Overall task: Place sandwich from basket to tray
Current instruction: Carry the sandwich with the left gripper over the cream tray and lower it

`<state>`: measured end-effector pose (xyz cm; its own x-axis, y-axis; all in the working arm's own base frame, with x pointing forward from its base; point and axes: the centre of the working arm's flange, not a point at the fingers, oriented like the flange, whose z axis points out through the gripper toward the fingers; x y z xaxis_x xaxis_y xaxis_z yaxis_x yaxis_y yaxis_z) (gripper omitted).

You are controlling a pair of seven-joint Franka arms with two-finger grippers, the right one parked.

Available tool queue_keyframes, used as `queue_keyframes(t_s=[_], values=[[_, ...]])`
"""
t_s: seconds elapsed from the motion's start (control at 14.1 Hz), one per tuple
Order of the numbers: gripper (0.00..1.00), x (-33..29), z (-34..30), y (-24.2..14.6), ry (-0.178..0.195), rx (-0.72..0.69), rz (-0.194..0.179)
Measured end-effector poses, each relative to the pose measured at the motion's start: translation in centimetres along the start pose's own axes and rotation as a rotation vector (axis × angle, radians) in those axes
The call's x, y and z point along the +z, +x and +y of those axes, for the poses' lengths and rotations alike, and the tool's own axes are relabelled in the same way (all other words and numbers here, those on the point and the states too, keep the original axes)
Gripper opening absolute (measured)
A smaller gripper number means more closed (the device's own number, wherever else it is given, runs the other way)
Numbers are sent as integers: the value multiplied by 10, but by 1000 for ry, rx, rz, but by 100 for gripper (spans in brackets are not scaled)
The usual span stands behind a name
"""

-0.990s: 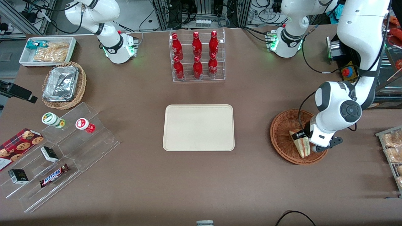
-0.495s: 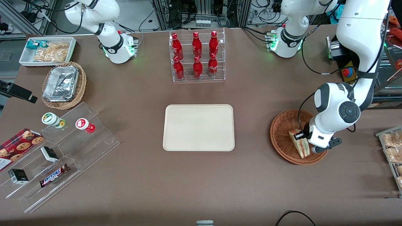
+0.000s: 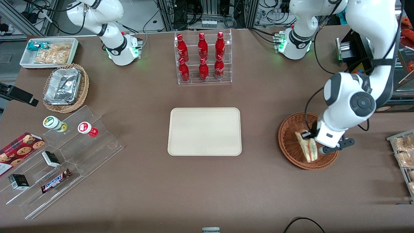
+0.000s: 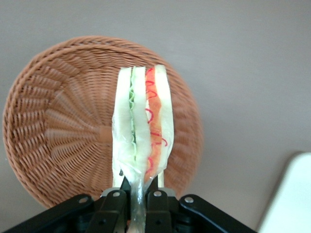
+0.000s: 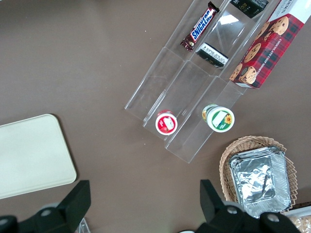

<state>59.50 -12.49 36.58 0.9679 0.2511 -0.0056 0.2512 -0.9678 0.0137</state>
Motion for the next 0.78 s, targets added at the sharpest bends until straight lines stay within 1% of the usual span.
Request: queue_keyframes(t_s=[0.07, 0.21, 0.35, 0.42, 0.57, 0.78], values=[[14, -8, 34, -22, 4, 60, -1], [14, -9, 120, -83, 4, 187, -7], [14, -6, 186, -141, -8, 241, -22], [14, -5, 210, -161, -9, 242, -38], [14, -2, 247, -179, -10, 209, -56], [14, 25, 292, -195, -20, 169, -86]])
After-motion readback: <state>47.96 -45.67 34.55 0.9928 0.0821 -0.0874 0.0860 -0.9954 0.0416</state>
